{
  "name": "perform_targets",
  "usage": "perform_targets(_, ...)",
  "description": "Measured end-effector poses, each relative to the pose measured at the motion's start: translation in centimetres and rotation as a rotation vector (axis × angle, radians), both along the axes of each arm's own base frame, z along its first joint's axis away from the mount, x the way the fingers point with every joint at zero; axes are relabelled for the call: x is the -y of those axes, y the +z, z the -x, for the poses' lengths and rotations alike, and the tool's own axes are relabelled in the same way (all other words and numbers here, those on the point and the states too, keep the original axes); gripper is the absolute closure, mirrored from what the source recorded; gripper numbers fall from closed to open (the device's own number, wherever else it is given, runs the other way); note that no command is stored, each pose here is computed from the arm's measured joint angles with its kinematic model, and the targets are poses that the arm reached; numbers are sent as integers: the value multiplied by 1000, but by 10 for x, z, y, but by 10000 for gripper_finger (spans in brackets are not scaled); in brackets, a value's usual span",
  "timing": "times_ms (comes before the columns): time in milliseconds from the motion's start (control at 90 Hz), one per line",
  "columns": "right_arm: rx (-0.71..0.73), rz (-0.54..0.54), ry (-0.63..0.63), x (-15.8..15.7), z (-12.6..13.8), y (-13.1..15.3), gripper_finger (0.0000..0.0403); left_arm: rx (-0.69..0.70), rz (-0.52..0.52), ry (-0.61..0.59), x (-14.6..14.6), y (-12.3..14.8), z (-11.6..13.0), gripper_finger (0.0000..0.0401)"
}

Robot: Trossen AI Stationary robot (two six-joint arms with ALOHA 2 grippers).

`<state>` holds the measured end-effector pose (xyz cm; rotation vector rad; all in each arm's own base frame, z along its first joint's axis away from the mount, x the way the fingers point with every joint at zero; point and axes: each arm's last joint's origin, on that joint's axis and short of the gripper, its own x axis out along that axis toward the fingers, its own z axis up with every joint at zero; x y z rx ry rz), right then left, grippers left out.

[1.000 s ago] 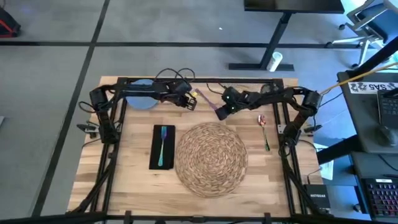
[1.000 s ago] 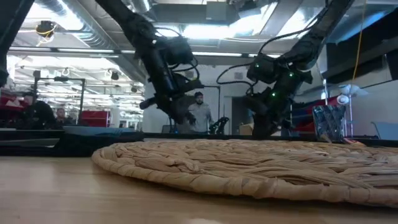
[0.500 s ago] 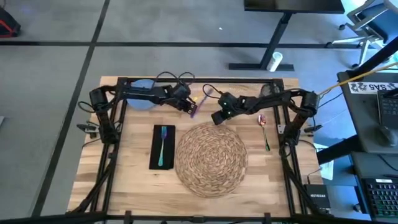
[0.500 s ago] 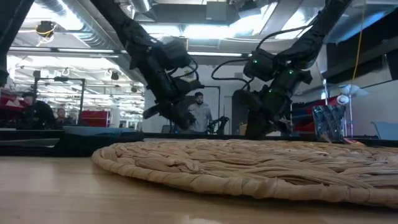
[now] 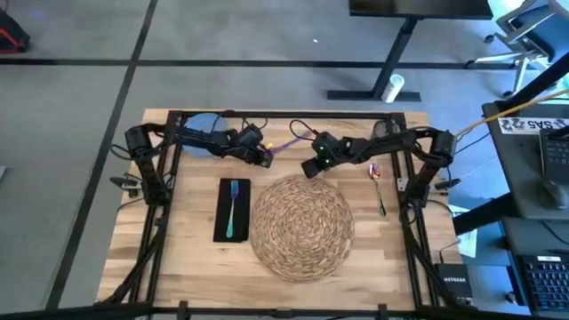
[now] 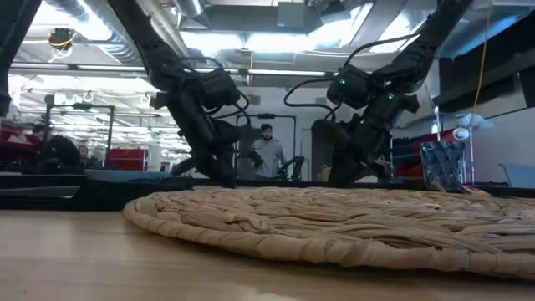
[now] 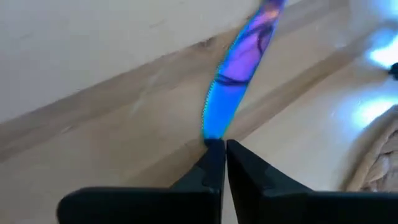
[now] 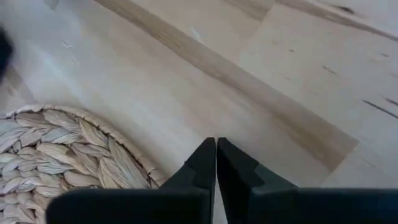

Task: Set table place
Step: Put the blue table knife on top of the brown placemat

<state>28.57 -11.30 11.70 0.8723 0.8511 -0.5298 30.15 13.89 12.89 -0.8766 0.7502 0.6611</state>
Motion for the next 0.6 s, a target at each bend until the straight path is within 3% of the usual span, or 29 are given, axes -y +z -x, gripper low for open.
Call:
perform_targets(167,5,-8,6,0,0,0,403,40,-31,-11,4,16,-4,401)
perform_targets(311,8,-11,8,0,0,0,403,-8,-168,45,-2,37,-1,401)
perform_targets(444,15,-15,0,0,-1,1,403,-150,-142,118,-17,19,13,401)
perform_targets(600,25,-11,-2,0,-2,2,403,-120,-83,93,-24,3,9,401)
